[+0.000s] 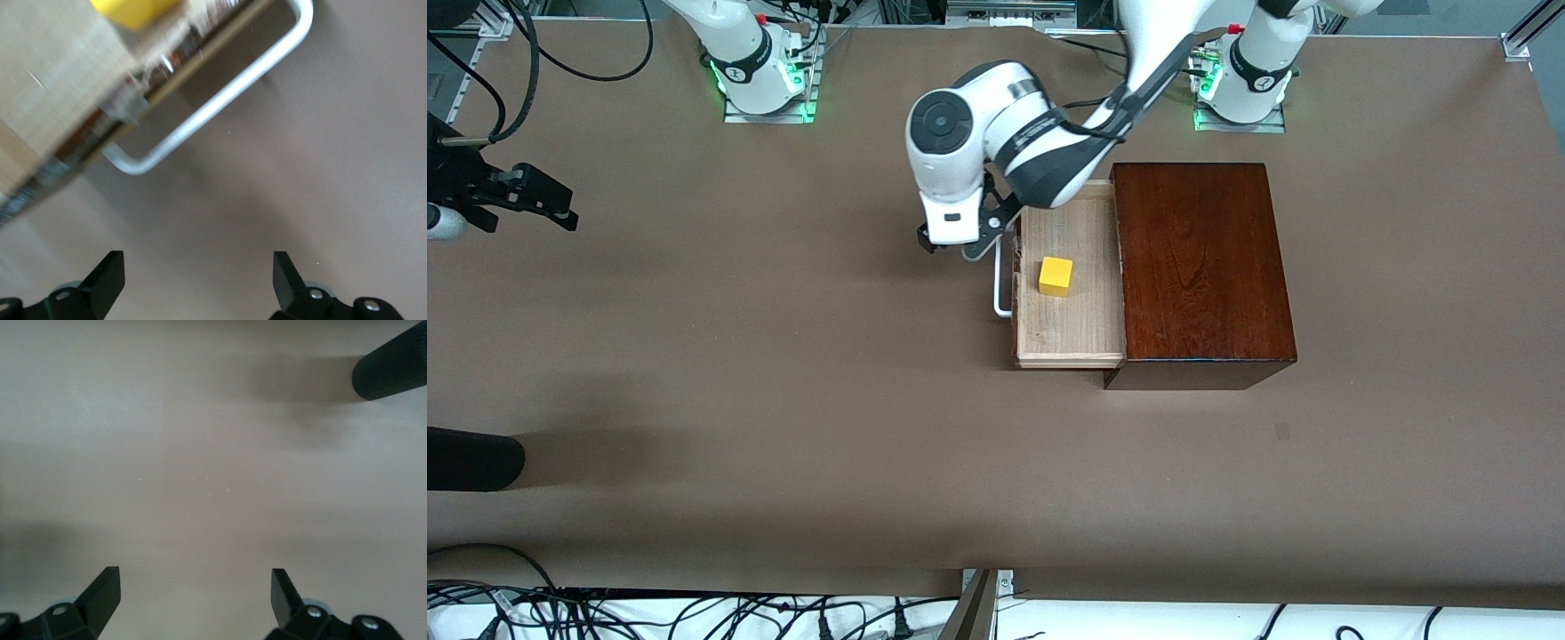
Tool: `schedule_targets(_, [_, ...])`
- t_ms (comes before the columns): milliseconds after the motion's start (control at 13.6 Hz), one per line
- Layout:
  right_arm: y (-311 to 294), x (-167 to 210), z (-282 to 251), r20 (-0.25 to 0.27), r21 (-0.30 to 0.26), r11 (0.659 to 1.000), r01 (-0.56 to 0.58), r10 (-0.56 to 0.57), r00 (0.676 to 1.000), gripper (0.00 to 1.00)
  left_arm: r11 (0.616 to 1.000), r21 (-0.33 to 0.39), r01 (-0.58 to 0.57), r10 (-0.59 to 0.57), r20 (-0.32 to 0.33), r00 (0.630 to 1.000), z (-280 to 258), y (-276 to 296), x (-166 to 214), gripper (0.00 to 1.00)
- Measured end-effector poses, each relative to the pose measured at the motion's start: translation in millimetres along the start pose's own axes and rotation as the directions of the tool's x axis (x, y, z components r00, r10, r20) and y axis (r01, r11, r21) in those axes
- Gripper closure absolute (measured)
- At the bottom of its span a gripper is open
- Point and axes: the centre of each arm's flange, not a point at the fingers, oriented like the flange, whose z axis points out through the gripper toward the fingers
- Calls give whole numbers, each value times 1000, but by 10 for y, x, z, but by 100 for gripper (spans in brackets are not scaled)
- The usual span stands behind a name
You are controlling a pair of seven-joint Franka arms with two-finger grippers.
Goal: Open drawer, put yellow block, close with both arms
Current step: 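Push the drawer closed into the box with the left gripper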
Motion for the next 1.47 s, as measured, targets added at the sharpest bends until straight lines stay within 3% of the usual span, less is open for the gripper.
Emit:
schedule_targets(294, [0,-5,67,36,-2,1000,-5,5,999,0,999,16,31,-30,-24,999,344,160,114,48])
schedule_targets(661, [96,-10,49,34,-5,1000,-24,25,999,0,999,29,42,-39,-81,996,475,213,349,99])
schedule_targets(1029, [220,-19,34,31,-5,999,-48,48,998,0,995,56,88,-80,-130,988,463,226,650,99])
schedule_targets(1470, [259,-24,36,32,-5,998,-60,60,998,0,992,80,95,-82,-155,984,372,221,745,99])
